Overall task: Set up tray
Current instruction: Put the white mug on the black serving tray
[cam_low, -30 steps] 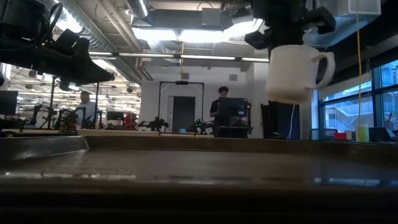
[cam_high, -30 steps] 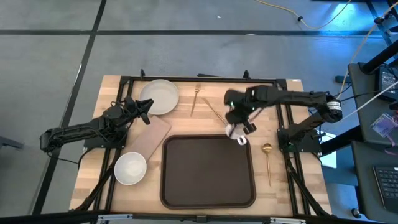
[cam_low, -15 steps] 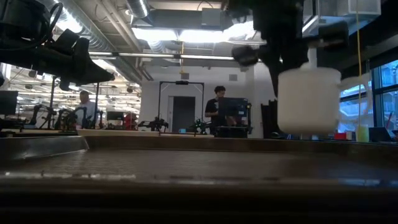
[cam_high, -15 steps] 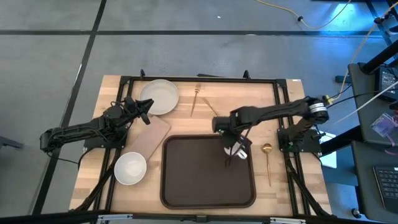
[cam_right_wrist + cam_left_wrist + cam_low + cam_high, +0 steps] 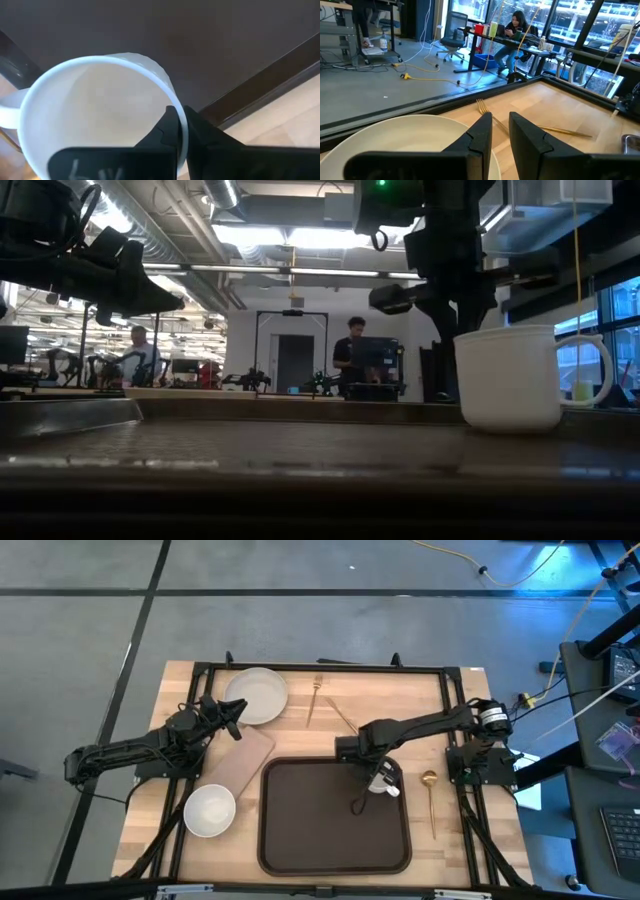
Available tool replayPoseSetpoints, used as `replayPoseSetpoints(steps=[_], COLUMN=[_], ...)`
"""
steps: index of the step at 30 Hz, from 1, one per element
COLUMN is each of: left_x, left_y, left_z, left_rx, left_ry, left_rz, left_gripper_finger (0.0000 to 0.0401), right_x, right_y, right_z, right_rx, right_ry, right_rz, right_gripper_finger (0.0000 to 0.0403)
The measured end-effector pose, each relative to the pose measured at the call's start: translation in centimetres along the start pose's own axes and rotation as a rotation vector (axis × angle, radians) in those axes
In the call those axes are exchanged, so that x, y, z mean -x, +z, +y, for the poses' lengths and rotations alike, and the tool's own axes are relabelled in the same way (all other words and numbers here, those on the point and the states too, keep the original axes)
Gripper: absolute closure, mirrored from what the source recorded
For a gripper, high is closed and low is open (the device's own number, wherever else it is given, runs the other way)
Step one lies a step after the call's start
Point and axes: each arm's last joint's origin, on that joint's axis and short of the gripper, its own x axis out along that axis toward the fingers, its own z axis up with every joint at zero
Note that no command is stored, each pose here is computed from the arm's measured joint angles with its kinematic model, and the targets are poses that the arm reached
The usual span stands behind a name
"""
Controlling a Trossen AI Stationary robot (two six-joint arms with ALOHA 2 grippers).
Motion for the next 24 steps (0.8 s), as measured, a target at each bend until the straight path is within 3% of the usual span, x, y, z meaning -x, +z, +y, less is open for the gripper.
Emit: replayPoseSetpoints(steps=[10, 14, 24], left_x=[0.00, 0.00, 0.00], left_y=[0.00, -0.01, -0.01], left_z=[0.00, 0.00, 0.00], left_rx=[0.000, 0.000, 0.000], left_ry=[0.000, 0.000, 0.001], left_rz=[0.000, 0.000, 0.000], left_gripper_finger=[0.0342, 0.0342, 0.0342], right_x=[0.28, 0.26, 0.24], right_y=[0.08, 0.11, 0.10], right_z=[0.09, 0.19, 0.19], right_rx=[-0.003, -0.063, -0.081], right_ry=[-0.024, 0.005, 0.000], right_rz=[0.001, -0.023, -0.018], right_gripper_finger=[0.0392, 0.0389, 0.0331])
